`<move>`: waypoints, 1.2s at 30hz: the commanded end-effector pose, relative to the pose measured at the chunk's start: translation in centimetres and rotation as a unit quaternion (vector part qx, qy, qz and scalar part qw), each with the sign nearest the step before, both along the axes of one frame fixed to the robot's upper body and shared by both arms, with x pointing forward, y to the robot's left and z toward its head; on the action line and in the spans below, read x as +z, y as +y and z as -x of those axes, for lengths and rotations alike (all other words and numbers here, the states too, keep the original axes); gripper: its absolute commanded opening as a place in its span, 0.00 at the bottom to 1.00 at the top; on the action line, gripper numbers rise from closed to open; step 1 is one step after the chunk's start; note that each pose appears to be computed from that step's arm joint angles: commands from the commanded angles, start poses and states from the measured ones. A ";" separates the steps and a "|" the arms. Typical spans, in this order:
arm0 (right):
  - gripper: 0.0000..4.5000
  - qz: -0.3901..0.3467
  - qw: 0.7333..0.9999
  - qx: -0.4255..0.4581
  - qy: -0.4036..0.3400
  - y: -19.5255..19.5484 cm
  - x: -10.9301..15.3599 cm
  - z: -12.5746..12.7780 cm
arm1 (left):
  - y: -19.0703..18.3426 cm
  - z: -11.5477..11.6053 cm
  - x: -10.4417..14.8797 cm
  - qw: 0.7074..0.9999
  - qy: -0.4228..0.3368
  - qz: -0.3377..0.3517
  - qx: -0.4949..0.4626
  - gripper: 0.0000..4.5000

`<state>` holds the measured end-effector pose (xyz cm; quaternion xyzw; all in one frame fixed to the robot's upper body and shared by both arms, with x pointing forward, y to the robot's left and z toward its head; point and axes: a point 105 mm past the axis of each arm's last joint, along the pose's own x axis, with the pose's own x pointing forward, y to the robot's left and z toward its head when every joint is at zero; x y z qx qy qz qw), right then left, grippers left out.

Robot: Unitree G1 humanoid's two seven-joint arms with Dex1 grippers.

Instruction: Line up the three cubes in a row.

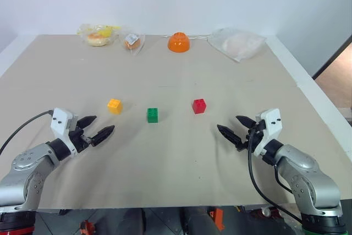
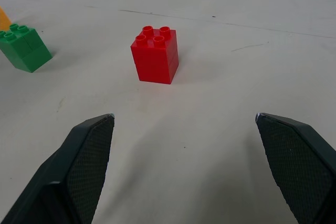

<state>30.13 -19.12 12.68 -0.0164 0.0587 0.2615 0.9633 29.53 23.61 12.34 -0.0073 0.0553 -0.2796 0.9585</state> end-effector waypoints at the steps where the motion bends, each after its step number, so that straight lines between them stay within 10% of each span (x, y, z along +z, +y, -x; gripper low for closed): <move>1: 0.99 0.004 1.000 -0.003 -0.022 0.6 0.7 -0.3 | -0.9 0.6 0.9 0.999 -0.024 -0.009 -0.029 1.00; 21: 0.99 0.061 0.998 -0.028 -0.006 4.9 0.3 -4.2 | -9.6 2.1 7.0 0.950 -0.195 -0.033 -0.241 1.00; 36: 0.99 0.043 0.997 -0.062 -0.018 7.1 0.2 -6.8 | -11.5 1.5 6.5 0.944 -0.185 0.005 -0.272 1.00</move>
